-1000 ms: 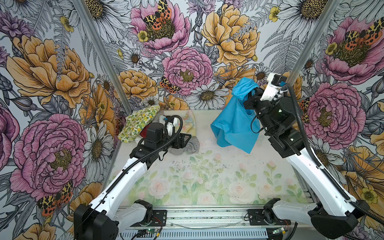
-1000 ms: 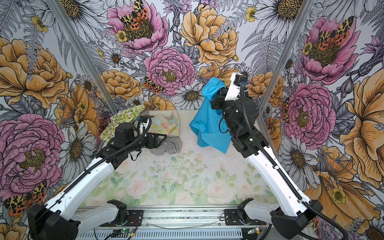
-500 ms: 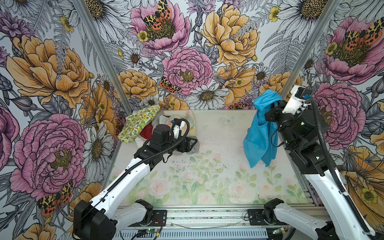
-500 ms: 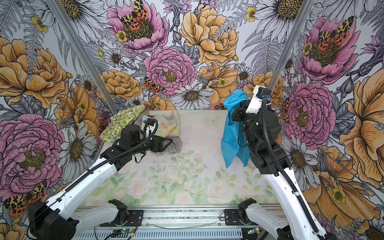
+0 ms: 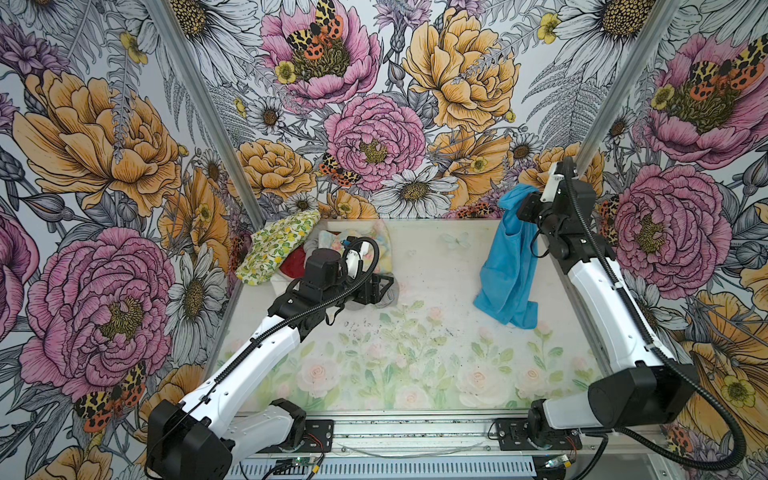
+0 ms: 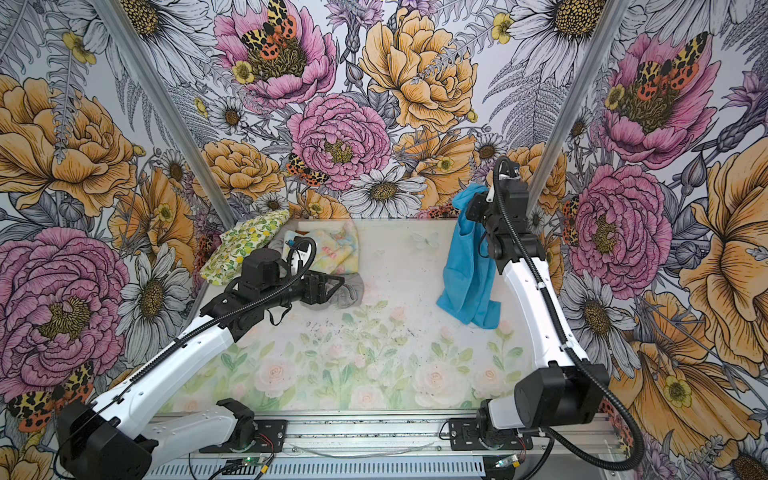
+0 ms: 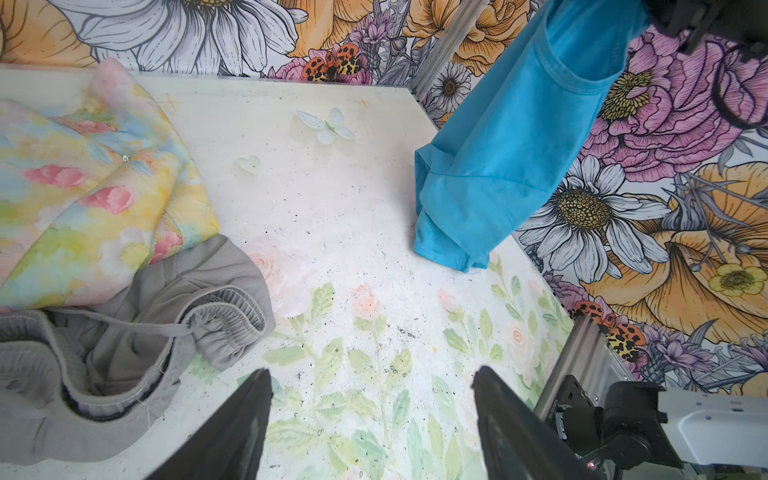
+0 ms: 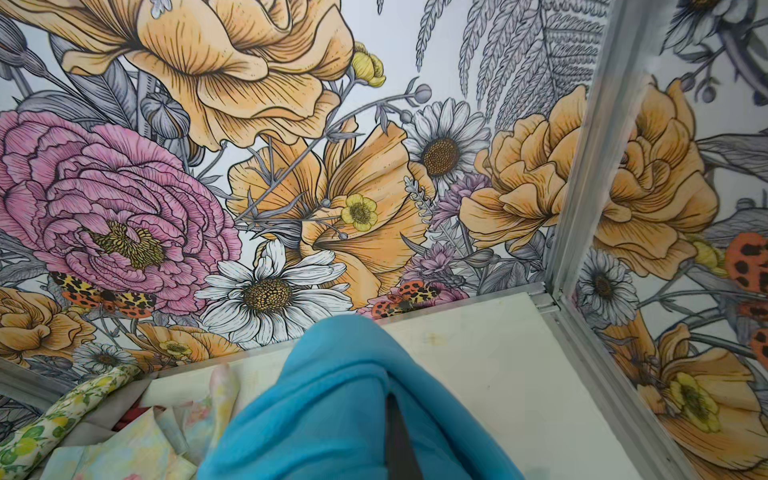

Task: Pick out a specific cloth from the pile
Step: 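Lower the turquoise shirt onto the empty table area and release with the right gripper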

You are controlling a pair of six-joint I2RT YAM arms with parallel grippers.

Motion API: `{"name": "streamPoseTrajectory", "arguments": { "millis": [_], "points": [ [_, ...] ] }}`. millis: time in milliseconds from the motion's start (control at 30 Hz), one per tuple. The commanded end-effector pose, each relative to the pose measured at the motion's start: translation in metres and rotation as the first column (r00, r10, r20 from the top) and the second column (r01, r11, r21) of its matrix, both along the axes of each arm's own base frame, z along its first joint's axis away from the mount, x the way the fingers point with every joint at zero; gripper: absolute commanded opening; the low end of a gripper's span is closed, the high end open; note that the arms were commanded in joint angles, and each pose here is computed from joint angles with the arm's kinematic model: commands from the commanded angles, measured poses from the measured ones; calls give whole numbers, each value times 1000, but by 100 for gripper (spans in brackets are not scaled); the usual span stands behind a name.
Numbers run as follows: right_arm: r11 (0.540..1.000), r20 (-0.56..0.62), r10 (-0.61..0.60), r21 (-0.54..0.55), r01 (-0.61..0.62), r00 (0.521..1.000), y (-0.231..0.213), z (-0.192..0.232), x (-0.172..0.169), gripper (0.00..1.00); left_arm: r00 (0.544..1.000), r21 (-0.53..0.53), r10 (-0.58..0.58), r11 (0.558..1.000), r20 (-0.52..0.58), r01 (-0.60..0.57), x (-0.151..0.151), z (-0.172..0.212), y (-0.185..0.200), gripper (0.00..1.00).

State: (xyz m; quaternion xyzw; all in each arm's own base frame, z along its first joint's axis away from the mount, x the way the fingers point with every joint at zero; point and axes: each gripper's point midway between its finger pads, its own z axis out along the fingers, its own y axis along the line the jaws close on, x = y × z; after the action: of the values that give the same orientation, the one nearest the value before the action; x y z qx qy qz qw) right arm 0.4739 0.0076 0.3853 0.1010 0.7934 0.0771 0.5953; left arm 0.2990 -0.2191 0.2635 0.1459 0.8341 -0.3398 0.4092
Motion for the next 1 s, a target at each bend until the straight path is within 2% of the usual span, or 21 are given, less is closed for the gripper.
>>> {"name": "streamPoseTrajectory", "arguments": {
  "millis": [0,200,333,400,533,700,967],
  "points": [
    [1000,136,23,14,-25,990,0,41,22,0,1000,34,28,999,3,-28,3,-7,8,78],
    [1000,174,-23,-15,26,985,-13,50,69,0,999,43,41,998,-7,-40,8,-12,11,78],
    [999,198,-52,-5,54,979,-26,56,85,0,999,51,54,997,-10,-53,10,-14,14,78],
    [998,178,-67,-2,69,982,-33,47,86,0,998,50,57,997,-9,-57,11,-13,15,78],
    [997,102,-69,-15,71,992,-35,11,70,0,998,48,67,997,-8,-66,13,-12,18,78],
    [995,-22,-102,-23,101,995,-43,-53,26,0,997,43,72,997,-16,-71,15,-13,19,78],
    [994,-209,-111,-9,112,972,-45,-142,-15,0,997,38,77,996,-19,-76,16,-12,21,77]
  ]
}}
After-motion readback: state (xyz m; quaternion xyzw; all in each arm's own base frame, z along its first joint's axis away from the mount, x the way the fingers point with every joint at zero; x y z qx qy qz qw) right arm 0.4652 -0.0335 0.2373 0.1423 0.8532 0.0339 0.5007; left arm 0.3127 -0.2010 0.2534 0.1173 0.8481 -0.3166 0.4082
